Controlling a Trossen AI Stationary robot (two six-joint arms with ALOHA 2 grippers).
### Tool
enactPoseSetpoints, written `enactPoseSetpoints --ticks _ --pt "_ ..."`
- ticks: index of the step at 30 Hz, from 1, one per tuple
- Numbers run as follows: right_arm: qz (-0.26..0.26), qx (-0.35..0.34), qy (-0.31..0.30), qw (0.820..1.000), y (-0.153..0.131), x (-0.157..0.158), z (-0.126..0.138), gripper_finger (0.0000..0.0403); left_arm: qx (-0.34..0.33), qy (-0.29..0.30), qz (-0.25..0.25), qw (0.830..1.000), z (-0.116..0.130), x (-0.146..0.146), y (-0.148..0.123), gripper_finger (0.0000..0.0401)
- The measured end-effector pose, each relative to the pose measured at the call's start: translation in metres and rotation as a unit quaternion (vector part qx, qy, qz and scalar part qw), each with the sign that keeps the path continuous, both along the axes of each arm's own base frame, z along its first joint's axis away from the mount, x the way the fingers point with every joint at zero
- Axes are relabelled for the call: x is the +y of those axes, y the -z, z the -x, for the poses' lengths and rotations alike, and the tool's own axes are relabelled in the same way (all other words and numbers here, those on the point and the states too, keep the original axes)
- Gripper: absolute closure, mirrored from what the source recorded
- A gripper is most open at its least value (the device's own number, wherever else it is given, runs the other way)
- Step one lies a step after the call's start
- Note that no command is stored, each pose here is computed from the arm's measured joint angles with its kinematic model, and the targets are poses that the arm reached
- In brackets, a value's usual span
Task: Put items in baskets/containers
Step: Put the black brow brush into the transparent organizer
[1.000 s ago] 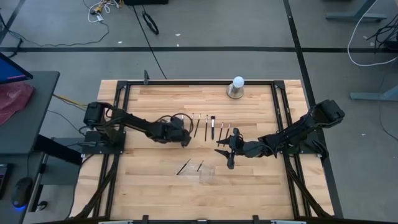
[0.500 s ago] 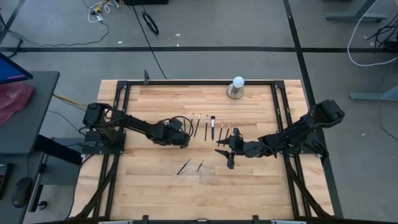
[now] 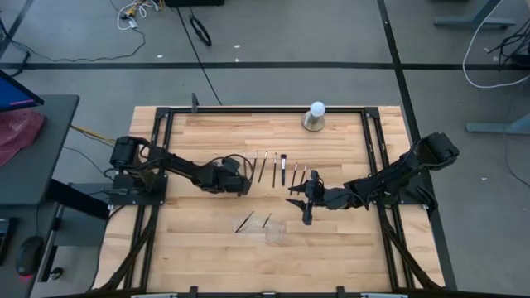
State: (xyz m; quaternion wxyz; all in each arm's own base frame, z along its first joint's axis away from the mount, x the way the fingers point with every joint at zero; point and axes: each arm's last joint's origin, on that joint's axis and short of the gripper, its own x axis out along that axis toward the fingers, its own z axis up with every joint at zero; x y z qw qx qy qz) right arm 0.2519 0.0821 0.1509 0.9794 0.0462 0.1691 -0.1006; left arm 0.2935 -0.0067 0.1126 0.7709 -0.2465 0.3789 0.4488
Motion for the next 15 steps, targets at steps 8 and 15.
enactPoseSetpoints --ticks 8,15 --pt "0.000 0.000 0.000 1.000 0.0000 0.0000 0.0000 0.0214 0.011 0.019 0.007 1.000 0.0011 -0.0006 0.0013 0.0285" --pt "0.000 0.000 0.000 1.000 0.0000 0.0000 0.0000 0.0214 0.023 0.048 0.023 0.998 0.0028 -0.0017 0.0039 0.0353"
